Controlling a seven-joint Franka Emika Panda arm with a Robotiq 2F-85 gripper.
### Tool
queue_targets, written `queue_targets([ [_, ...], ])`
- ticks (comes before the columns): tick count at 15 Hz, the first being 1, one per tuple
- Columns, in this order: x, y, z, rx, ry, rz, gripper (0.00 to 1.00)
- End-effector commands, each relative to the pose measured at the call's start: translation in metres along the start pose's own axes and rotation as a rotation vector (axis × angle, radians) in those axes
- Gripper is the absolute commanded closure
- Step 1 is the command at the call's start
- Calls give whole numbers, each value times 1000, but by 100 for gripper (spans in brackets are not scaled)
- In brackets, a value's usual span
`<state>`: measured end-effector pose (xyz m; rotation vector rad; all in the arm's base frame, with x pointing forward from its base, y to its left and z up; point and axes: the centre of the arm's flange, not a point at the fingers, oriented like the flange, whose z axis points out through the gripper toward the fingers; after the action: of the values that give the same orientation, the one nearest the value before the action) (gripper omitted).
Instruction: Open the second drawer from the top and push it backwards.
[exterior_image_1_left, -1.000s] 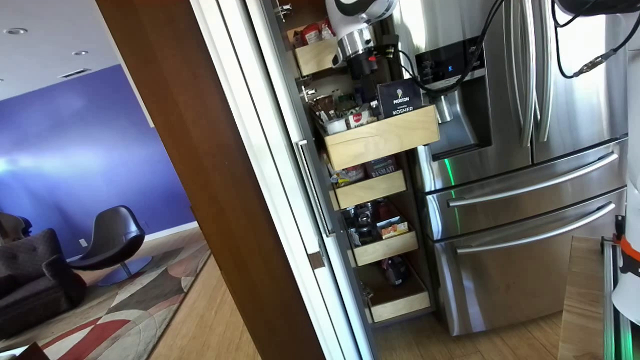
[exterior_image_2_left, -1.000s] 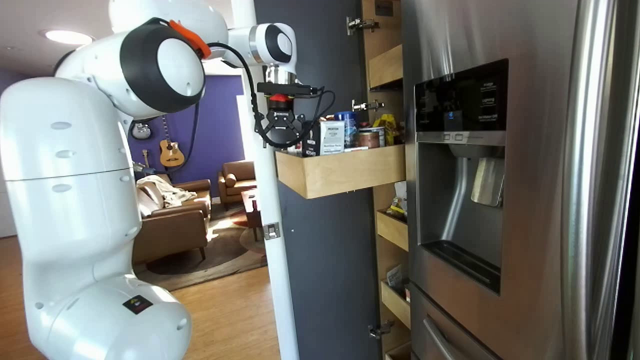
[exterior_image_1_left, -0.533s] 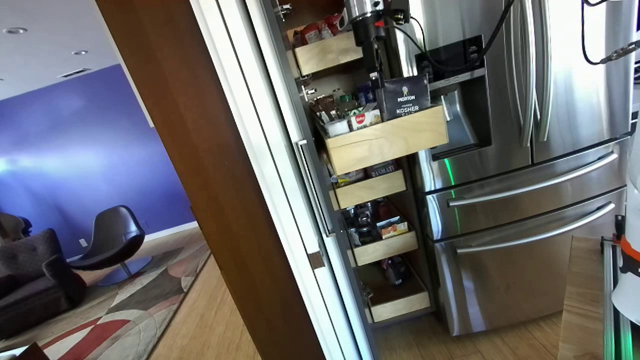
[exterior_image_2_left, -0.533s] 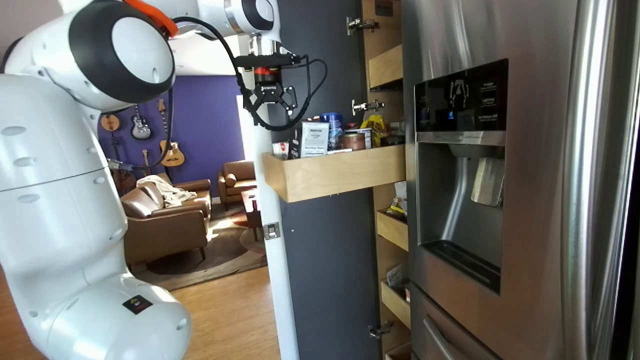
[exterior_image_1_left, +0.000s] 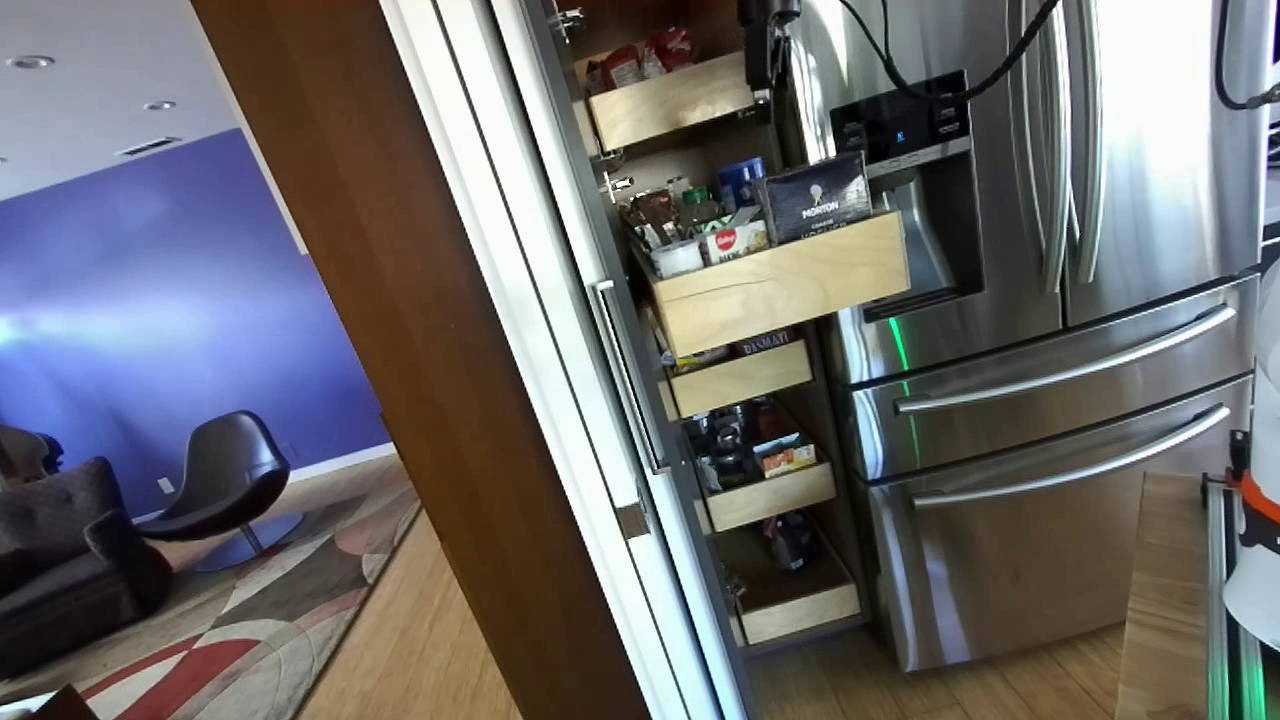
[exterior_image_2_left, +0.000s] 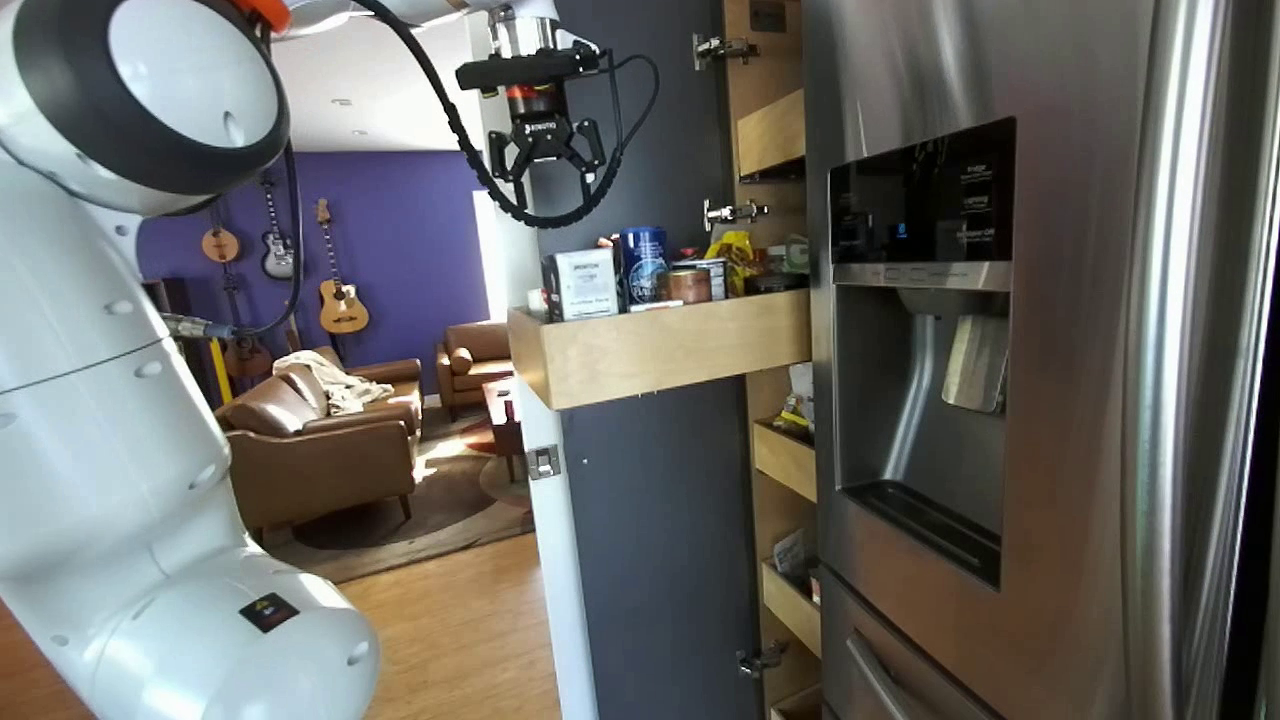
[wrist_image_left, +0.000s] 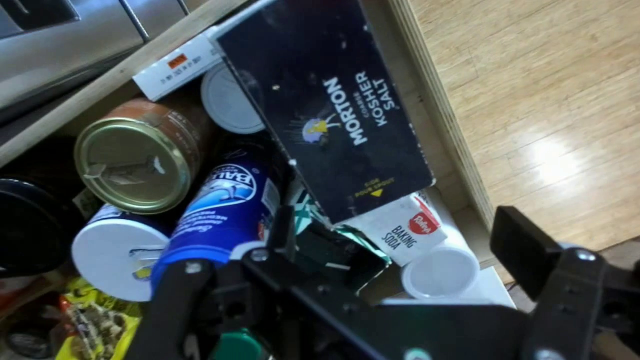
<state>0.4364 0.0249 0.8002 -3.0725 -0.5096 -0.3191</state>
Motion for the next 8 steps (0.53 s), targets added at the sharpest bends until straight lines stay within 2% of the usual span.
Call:
queue_targets([
  [1, -41, 21, -10, -27, 49, 95, 0],
  [4, -66, 44, -15, 0, 79, 155, 0],
  [5, -41, 38, -24, -25, 55, 110, 0],
  [8, -56, 49, -26, -19, 62, 141, 0],
])
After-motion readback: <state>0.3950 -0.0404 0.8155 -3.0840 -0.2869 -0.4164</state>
